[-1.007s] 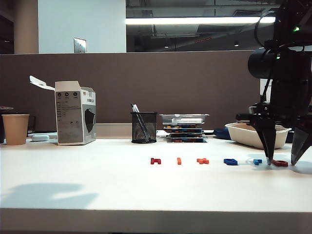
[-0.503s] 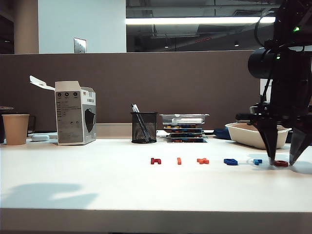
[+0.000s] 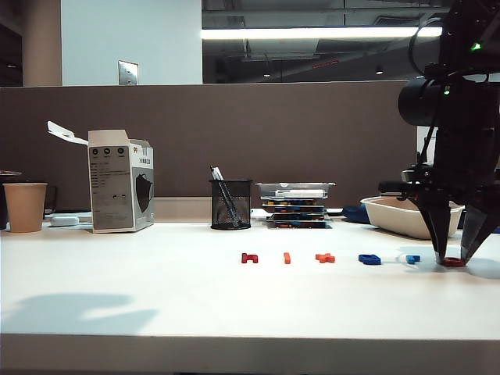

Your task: Select the appropriate letters from the row of letter magnets placed on the table to arrange into the word "big".

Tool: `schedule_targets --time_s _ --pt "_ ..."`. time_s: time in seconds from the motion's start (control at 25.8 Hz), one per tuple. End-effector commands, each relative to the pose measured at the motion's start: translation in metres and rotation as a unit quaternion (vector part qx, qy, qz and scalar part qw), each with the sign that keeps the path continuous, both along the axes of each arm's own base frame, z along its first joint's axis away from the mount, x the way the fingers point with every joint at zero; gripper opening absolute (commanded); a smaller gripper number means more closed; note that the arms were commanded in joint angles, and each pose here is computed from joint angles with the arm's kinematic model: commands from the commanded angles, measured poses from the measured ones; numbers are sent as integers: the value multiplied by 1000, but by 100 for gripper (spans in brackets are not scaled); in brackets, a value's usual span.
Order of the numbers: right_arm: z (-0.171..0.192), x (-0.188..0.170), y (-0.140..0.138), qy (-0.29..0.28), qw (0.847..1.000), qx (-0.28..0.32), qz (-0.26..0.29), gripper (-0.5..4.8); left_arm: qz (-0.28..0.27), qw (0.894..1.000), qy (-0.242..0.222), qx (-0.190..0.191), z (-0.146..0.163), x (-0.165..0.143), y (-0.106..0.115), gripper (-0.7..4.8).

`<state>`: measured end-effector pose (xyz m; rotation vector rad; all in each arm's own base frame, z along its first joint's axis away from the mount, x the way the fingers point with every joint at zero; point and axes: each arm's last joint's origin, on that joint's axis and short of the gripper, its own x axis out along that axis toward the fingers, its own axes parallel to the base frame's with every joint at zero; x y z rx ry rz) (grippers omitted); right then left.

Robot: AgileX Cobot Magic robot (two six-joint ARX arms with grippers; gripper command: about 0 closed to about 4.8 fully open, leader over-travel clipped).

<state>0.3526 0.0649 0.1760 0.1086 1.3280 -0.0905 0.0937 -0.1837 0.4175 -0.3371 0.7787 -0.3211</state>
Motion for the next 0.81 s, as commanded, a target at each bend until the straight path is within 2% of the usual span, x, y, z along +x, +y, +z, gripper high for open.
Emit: schedule_targets --time_s 0.04,0.35,0.54,0.81 --pt "-4 -2 0 14 1000 -2 -1 99 2 1000 -4 -5 2 0 1 -5" --pt "-4 -3 0 16 1000 -3 -1 89 2 1000 -4 -5 2 0 1 -5" --pt "-4 -9 -2 48 999 -10 -1 89 2 1000 -4 -5 2 0 1 -5" --pt "-4 -8 -1 44 999 -9 -1 89 2 1000 -4 -5 2 0 1 -5"
